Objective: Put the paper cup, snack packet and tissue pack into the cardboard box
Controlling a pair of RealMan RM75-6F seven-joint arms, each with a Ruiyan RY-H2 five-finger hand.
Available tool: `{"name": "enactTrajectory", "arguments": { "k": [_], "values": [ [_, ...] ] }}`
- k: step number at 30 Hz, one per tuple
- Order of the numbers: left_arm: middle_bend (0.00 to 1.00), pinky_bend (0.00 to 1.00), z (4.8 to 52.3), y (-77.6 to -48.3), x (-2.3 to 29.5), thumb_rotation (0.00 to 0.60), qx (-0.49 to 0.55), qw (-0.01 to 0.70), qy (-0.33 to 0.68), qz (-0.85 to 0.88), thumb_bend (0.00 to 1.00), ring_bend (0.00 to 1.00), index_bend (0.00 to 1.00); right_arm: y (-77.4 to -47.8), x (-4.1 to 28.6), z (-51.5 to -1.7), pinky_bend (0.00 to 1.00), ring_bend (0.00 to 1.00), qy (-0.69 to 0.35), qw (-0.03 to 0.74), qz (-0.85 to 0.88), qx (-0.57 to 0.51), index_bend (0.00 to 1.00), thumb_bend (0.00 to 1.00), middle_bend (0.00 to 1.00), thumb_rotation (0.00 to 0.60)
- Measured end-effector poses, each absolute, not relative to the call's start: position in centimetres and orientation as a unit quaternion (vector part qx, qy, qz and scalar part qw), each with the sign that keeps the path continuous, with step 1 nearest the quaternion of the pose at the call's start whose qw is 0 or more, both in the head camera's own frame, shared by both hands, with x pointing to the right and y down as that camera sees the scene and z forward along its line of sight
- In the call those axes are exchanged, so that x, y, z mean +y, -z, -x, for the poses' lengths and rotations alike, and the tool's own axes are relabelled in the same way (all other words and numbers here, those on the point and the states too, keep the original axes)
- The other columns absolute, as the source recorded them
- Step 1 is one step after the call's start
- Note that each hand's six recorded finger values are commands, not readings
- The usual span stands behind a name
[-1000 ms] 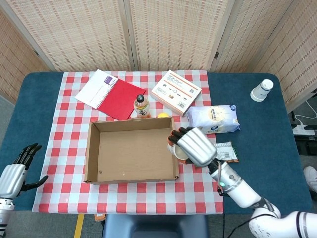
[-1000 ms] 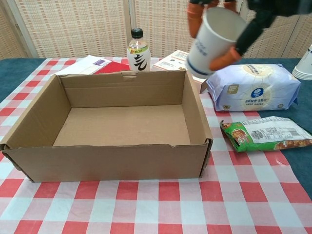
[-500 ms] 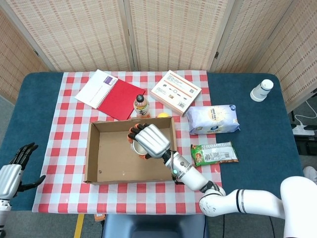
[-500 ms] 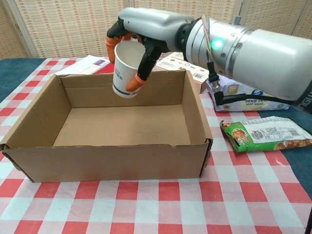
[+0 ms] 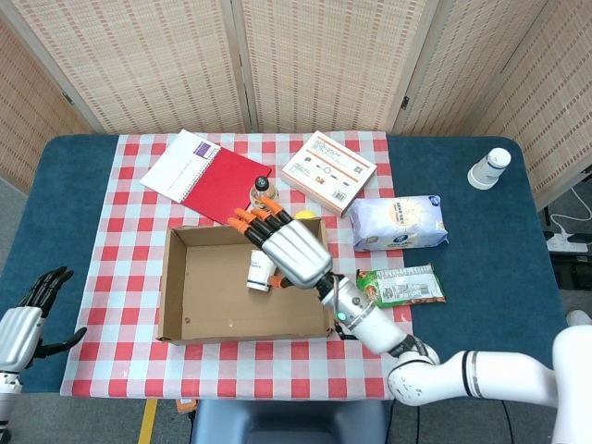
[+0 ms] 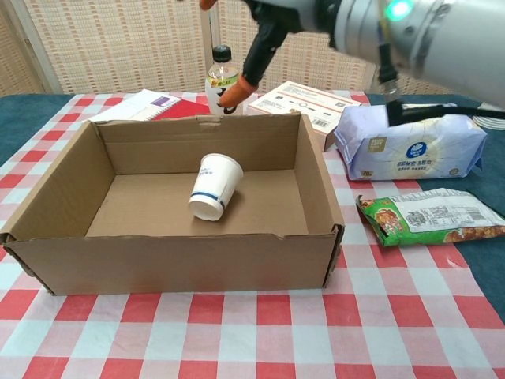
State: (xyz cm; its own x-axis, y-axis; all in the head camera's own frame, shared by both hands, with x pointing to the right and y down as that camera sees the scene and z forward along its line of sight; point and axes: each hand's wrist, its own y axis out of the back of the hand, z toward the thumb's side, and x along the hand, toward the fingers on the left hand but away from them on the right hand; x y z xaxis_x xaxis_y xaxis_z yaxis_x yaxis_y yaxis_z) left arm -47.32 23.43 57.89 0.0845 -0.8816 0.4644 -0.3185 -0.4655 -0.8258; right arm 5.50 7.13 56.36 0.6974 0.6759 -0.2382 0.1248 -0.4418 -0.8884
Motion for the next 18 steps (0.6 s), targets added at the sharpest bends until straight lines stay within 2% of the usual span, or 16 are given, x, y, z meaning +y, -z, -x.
{"name": "enactTrajectory", "arguments": {
  "k": [5, 8, 12, 18],
  "values": [
    [0.03, 0.22, 47.3, -58.1, 23.4, 0.600, 0.438, 0.271, 0.517, 0.684, 0.23, 0.00, 0.09, -54.8, 6.3, -11.7, 0.01, 0.00, -0.322, 0.486, 0.767, -0.267, 0.00, 0.00, 0.00, 0.600],
    [0.03, 0.22, 47.2, -58.2, 23.4, 0.600, 0.436, 0.271, 0.517, 0.685, 0.23, 0.00, 0.09, -54.7, 6.7, -17.0, 0.03, 0.00, -0.363, 0.486, 0.748, -0.269, 0.00, 0.00, 0.00, 0.600],
    [0.03, 0.22, 47.0, -58.3, 23.4, 0.600, 0.434, 0.272, 0.517, 0.686, 0.23, 0.00, 0.09, -55.8, 8.4, -23.2, 0.10, 0.00, -0.416, 0.453, 0.743, -0.265, 0.01, 0.00, 0.00, 0.600],
    [0.03, 0.22, 46.8, -58.3, 23.4, 0.600, 0.434, 0.273, 0.516, 0.686, 0.23, 0.00, 0.09, -58.2, 10.8, -29.0, 0.13, 0.01, -0.455, 0.415, 0.743, -0.262, 0.09, 0.00, 0.05, 0.600]
  ]
}}
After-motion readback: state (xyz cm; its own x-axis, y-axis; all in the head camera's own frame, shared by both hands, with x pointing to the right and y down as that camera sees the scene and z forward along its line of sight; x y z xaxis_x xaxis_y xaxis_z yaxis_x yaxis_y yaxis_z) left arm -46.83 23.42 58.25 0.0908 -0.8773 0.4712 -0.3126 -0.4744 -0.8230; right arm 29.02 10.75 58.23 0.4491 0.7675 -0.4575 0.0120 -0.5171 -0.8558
